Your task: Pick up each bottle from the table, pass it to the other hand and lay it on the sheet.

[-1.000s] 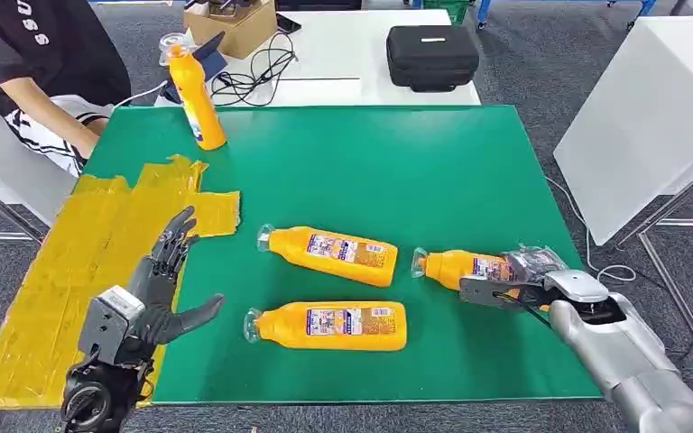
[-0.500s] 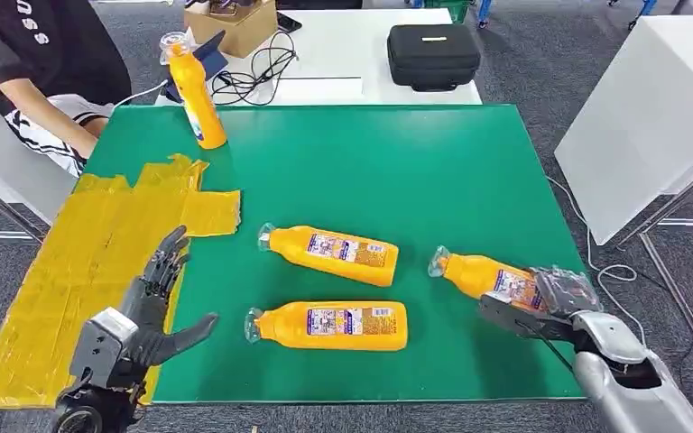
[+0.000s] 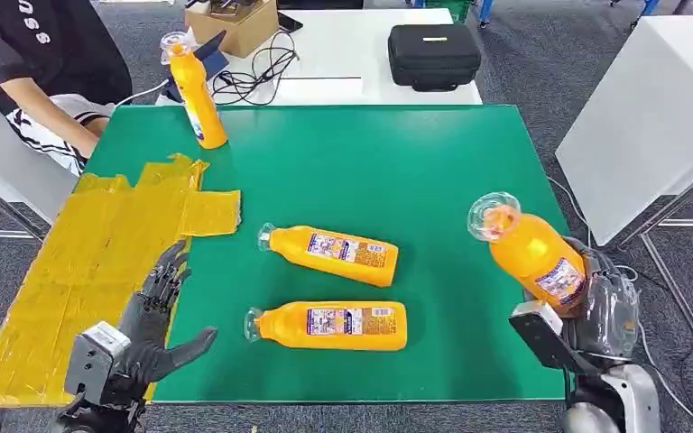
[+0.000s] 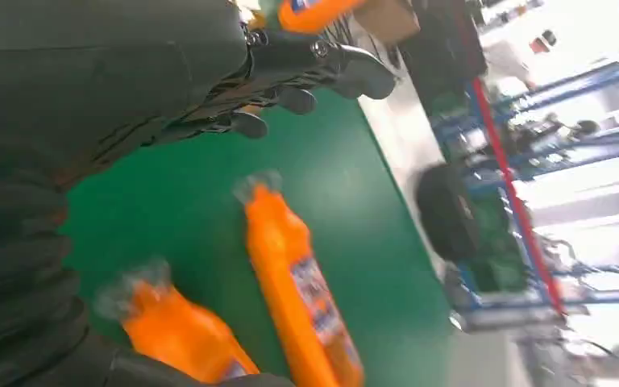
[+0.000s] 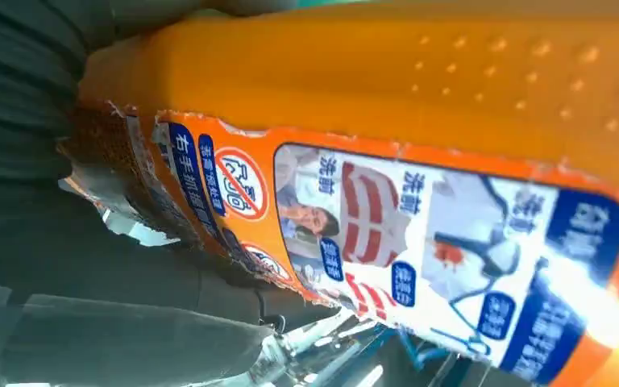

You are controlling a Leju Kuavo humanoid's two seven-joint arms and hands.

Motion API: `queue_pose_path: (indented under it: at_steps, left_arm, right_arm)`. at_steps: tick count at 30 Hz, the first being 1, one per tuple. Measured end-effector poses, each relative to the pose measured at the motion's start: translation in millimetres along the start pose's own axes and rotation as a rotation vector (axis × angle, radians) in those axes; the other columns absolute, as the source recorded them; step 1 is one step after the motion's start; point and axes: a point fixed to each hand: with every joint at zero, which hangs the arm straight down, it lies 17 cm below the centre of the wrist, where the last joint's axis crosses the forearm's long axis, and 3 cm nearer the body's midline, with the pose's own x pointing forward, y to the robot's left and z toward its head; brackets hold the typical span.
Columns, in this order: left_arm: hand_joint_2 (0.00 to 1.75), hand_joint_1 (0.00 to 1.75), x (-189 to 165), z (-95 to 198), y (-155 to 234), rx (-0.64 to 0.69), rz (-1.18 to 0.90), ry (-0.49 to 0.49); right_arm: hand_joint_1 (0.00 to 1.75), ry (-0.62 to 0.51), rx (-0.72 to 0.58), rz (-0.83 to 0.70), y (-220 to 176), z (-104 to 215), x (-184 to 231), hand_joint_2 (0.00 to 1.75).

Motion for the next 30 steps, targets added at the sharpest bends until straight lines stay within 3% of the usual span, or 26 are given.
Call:
queue_pose_path:
  at_steps: [7,12,23,30]
  left_arm:
    - [1.75,0.00,18,-1,-31,-0.098,0.130,-0.046]
    - [1.75,0.00,46,-5,-68,-0.238,0.213,-0.117]
    - [1.75,0.00,93,-34,-100,-0.382,0.223,-0.263]
    - [1.75,0.00,101,-35,-110,-0.416,0.213,-0.288]
  right_arm:
    - [1.75,-0.048,-0.076,-0.131,-4,7,26,1.75]
    - [1.75,-0.143,-0.099,-0.389,6,4,63,1.75]
    - [1.75,-0.358,0.095,-0.597,60,9,166,1.75]
    - [1.75,-0.415,0.224,-0.688,88,19,219,1.75]
